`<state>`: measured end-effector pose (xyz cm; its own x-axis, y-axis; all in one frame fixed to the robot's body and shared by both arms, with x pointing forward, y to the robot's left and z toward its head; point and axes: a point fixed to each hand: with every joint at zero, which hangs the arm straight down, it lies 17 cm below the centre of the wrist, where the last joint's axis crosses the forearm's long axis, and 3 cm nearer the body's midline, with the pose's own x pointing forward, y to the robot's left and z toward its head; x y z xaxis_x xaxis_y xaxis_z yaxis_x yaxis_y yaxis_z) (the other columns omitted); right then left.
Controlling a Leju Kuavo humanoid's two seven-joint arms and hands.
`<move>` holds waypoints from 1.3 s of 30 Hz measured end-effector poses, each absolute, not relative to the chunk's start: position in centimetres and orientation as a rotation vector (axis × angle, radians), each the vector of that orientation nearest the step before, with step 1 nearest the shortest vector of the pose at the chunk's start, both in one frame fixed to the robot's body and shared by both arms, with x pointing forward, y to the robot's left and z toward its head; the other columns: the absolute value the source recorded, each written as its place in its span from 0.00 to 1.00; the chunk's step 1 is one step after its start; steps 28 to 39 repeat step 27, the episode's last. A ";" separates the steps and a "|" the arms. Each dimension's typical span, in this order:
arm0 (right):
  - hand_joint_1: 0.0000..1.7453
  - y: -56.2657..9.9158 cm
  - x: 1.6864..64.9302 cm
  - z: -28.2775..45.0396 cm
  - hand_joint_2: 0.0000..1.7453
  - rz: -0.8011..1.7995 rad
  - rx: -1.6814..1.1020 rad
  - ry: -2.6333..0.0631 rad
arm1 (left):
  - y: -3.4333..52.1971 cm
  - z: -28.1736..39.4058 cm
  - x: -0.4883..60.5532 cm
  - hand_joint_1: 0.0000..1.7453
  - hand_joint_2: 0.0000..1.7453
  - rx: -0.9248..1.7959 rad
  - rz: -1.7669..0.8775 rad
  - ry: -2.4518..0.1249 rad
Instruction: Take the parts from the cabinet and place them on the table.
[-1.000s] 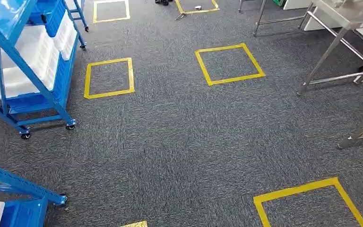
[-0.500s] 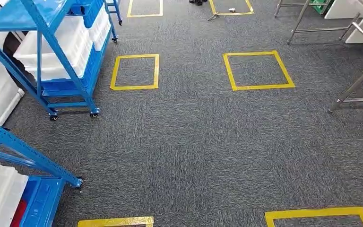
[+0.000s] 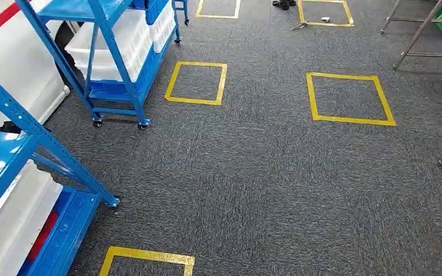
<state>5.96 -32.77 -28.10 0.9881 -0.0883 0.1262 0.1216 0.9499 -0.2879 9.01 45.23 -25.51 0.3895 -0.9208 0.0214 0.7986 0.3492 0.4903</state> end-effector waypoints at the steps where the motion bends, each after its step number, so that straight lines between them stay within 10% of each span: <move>1: 0.00 -32.7 6.3 -28.1 0.00 -0.105 -0.299 -0.119 | 45.3 -25.5 8.7 0.00 0.00 0.438 -1.140 -0.314; 39: 0.00 -33.8 5.5 -28.1 0.00 -0.057 -0.307 -0.118 | 42.9 -26.0 9.5 0.00 0.00 0.413 -1.138 -0.337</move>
